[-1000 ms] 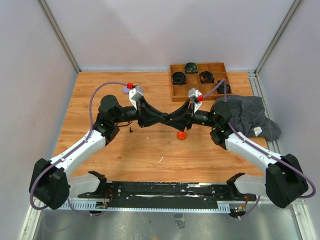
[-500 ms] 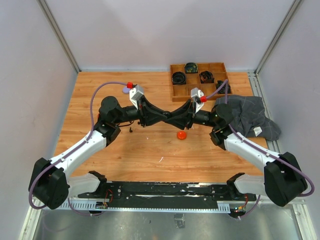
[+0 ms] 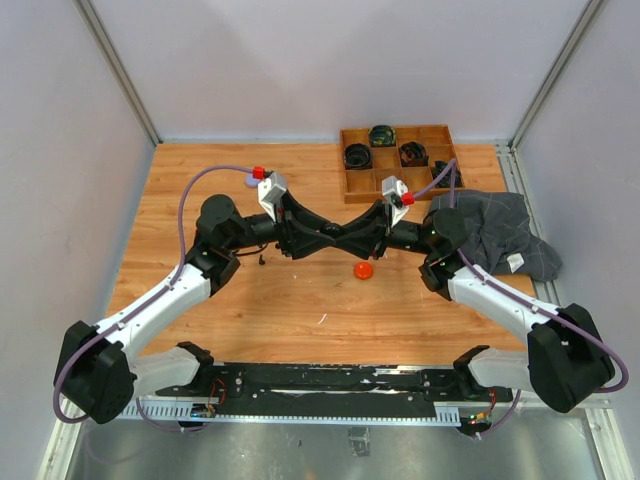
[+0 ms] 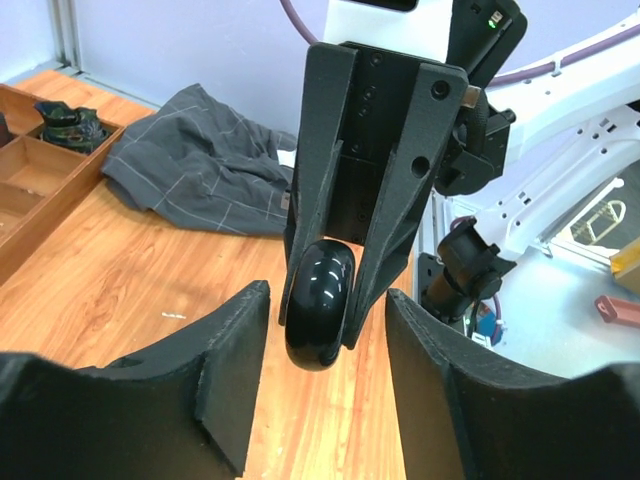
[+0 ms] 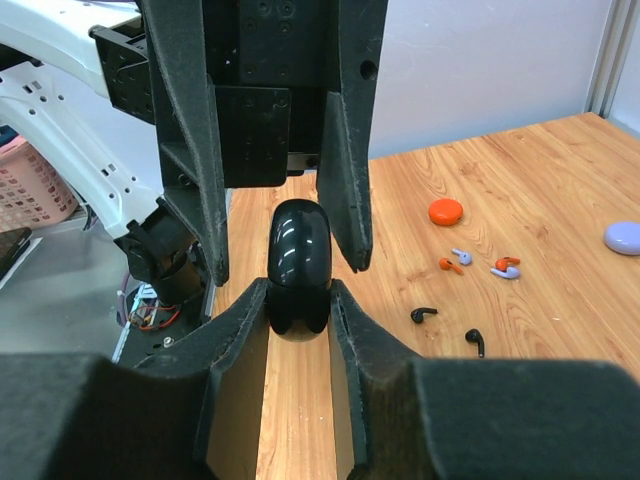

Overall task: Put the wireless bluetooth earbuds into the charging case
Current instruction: Open the charging case.

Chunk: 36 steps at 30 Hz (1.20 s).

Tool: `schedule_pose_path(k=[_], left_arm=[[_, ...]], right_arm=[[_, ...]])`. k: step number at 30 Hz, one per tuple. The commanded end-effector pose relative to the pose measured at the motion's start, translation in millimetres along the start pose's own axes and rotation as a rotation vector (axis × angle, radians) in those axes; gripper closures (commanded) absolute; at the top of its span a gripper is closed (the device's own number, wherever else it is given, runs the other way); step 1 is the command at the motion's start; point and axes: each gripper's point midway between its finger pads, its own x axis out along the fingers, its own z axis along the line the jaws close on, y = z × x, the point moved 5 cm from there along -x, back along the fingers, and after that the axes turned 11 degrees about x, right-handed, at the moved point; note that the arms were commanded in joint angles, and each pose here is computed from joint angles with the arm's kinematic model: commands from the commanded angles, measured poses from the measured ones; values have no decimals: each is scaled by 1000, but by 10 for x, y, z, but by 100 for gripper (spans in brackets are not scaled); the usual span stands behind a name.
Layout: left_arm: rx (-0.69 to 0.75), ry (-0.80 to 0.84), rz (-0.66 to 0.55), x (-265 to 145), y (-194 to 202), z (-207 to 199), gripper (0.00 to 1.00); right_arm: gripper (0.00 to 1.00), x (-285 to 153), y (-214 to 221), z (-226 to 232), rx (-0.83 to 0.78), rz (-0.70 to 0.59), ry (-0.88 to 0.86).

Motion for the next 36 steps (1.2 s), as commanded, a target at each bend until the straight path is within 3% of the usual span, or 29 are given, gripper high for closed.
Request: schedule_pose_path(k=[1,10,30,36], left_arm=[[11,-30,-6,5,-46,15,44],[-20,-143,-14,-43,-159,182,43],[-77,-224,-2,-52,-251,277,32],[-101,-310,30,-149,-232,289,23]], right_arm=[[99,20,-77,129,-52,-15,-55],[99,-13,-61,205,-67,8,-87],[99,-91,11,243,-123,63,-74],[99,-124,86,96,-160,74,17]])
